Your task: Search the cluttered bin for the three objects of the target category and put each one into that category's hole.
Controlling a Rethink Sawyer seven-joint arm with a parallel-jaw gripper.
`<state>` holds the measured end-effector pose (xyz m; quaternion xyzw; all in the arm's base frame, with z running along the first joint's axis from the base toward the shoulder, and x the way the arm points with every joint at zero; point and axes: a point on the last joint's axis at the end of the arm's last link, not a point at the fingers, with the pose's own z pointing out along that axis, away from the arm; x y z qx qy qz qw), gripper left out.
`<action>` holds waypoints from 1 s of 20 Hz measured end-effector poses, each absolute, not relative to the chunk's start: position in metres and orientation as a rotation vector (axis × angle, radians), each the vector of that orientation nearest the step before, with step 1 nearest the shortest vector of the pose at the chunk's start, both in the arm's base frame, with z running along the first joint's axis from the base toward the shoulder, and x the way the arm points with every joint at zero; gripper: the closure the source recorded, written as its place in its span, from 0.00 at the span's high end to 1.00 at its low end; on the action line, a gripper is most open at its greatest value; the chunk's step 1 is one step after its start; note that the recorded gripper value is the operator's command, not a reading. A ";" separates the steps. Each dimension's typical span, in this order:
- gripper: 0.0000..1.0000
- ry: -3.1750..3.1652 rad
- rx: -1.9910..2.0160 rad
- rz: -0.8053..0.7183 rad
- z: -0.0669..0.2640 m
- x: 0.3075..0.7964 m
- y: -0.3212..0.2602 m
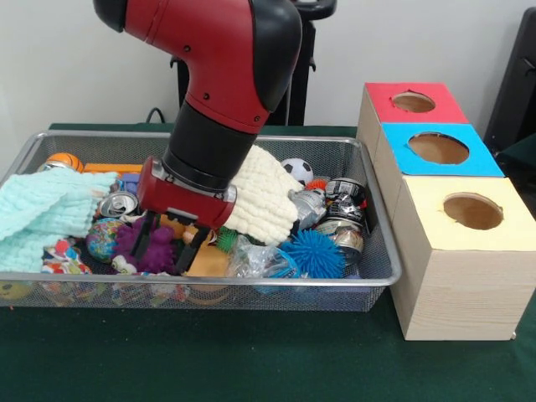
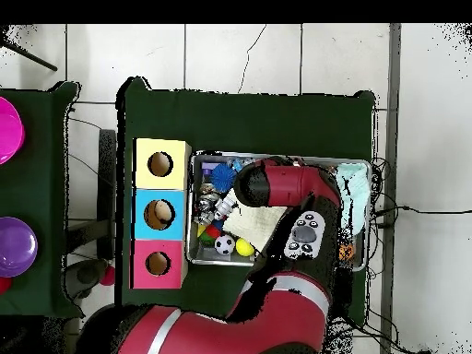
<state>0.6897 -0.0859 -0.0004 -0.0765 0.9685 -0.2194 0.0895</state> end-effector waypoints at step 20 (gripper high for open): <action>1.00 2.906 -0.302 -0.660 -0.021 0.679 -0.082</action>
